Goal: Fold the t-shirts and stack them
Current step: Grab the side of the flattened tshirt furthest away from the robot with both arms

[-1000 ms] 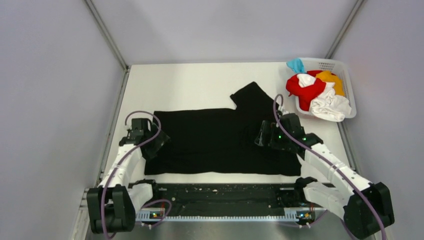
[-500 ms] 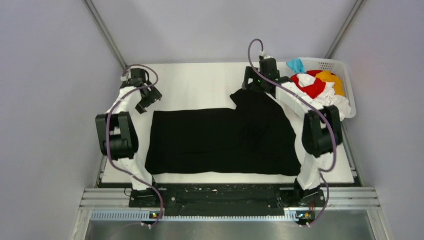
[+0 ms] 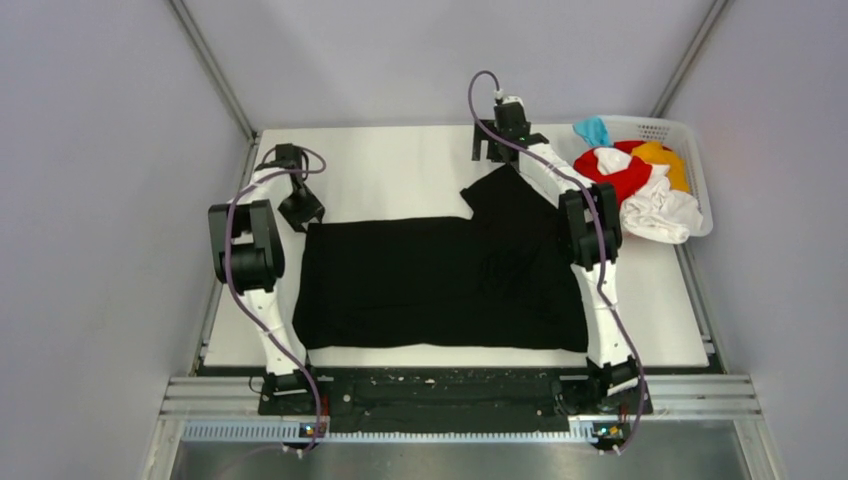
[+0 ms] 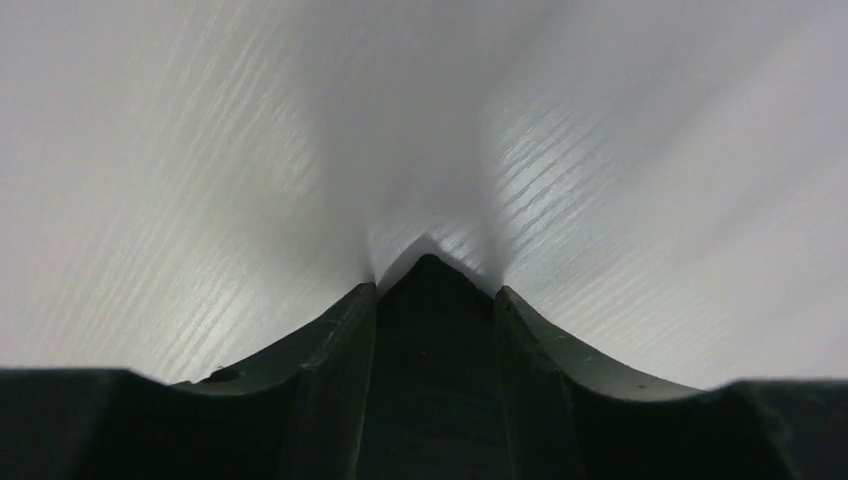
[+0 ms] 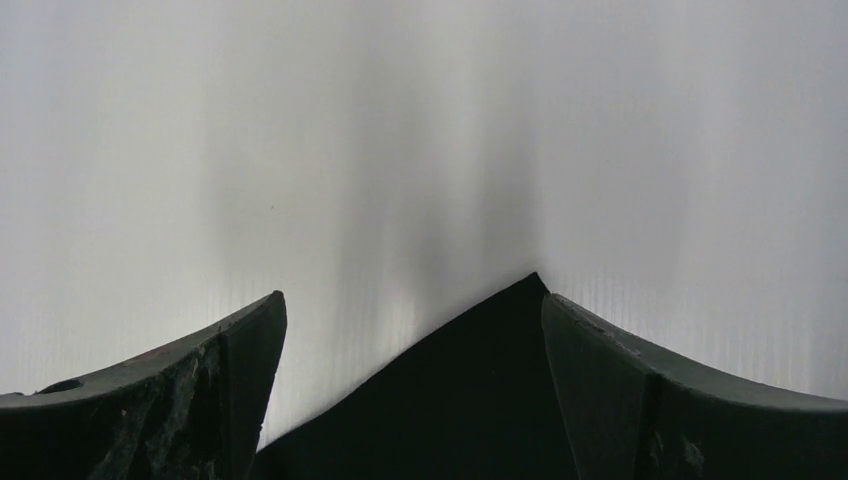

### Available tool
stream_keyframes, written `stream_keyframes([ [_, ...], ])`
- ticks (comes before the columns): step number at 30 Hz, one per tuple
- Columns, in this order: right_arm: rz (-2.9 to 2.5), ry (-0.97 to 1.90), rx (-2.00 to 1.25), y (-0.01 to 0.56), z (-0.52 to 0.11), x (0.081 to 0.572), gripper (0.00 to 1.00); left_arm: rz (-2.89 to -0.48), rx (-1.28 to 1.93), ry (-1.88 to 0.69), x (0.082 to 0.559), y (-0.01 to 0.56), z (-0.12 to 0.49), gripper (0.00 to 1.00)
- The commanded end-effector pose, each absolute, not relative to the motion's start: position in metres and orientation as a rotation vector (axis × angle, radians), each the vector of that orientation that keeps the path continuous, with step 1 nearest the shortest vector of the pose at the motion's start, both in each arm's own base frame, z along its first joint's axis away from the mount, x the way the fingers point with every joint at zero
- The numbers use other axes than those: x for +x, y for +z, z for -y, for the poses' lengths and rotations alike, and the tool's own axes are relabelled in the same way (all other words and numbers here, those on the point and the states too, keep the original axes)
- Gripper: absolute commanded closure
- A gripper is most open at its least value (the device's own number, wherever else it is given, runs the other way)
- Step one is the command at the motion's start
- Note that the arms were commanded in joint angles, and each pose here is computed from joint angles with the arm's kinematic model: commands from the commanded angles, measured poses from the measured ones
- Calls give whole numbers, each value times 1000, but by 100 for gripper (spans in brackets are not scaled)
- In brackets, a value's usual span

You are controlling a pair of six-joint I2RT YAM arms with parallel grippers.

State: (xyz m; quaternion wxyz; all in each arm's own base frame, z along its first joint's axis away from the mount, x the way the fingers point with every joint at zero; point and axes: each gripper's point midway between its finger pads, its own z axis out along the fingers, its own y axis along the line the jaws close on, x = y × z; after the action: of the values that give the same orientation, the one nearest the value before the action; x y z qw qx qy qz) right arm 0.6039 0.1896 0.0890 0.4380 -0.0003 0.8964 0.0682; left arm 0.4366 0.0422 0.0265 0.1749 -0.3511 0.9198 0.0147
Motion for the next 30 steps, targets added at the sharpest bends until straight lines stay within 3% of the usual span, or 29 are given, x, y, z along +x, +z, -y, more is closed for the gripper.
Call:
stream_keyframes([
  [1, -2208, 119, -8, 91, -188, 620, 4, -2650, -1019, 26, 412, 23, -37, 54],
  [4, -2223, 103, -19, 79, -192, 621, 4, -2648, -1020, 31, 408, 23, -37, 72],
  [7, -2238, 60, -65, 65, -199, 620, 4, -2651, -1018, 28, 406, 22, -36, 100],
  [22, -2371, -189, 20, 34, -180, 554, 23, -2600, -986, -4, 404, 45, -34, 100],
  [24, -2362, -196, 50, 35, -176, 551, 33, -2596, -987, -6, 403, 47, -33, 100],
  [27, -2336, -168, 78, 39, -178, 553, 71, -2590, -984, -12, 402, 50, -33, 100],
  [30, -2293, -127, 94, 55, -183, 558, 96, -2580, -978, -21, 403, 54, -32, 100],
])
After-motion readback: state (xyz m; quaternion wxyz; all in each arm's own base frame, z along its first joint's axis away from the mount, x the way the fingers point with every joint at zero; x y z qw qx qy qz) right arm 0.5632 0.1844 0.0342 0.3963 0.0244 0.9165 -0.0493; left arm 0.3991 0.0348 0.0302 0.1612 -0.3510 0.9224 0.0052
